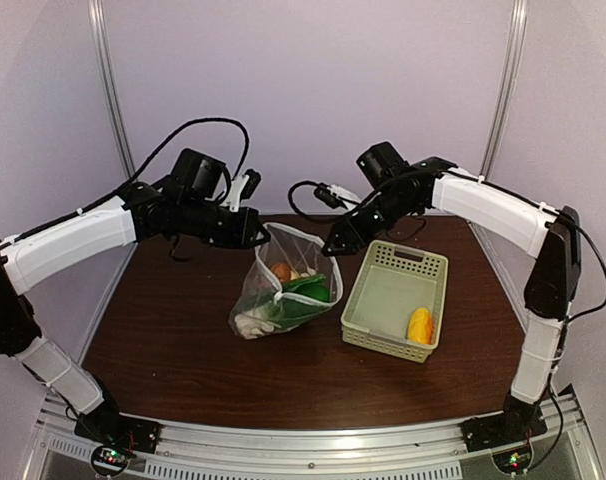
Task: Place the food in the zip-top bag and seal the zipper
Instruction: Adjust the zipper food storage bag at the center of the board, then pick up the fake fruit from the bin.
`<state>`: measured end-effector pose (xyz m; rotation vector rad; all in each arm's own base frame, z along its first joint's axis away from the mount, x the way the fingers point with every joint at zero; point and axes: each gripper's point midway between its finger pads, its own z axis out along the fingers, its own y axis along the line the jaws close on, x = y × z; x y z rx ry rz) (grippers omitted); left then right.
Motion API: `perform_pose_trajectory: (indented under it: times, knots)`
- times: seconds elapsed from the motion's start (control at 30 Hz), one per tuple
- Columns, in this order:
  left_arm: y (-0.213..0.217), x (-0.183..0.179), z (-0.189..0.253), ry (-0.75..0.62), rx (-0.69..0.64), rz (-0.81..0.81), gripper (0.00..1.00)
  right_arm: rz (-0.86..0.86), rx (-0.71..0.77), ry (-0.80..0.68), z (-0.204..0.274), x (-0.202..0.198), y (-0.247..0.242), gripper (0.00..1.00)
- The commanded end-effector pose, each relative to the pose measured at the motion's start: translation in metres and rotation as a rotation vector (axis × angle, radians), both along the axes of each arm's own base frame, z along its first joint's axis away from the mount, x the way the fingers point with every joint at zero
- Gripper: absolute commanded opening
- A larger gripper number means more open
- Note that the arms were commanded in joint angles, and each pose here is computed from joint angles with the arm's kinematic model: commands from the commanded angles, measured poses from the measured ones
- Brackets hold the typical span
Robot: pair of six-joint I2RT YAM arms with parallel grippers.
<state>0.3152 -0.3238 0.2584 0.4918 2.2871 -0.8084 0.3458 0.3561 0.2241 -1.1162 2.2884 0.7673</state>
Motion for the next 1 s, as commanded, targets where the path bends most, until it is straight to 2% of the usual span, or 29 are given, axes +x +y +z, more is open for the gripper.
perform_pose_trajectory:
  times: [0.0, 0.2, 0.37, 0.63, 0.97]
  knots:
    - [0.000, 0.006, 0.015, -0.037, -0.019, 0.022, 0.00, -0.024, -0.086, -0.098, 0.013, 0.005, -0.057, 0.55]
    - [0.001, 0.008, 0.008, -0.031, -0.004, 0.032, 0.00, -0.005, -0.346, -0.159, -0.024, -0.008, -0.132, 0.62]
    - [-0.001, 0.009, 0.004, -0.024, 0.000, 0.028, 0.00, -0.037, -0.464, -0.184, -0.042, -0.023, -0.168, 0.65]
    - [-0.001, 0.009, 0.003, -0.016, 0.002, 0.027, 0.00, -0.123, -0.442, 0.032, -0.100, -0.050, -0.187, 0.67]
    - [0.004, 0.006, 0.000, -0.008, 0.013, 0.039, 0.00, -0.163, -0.458, 0.171, -0.137, -0.060, -0.197, 0.70]
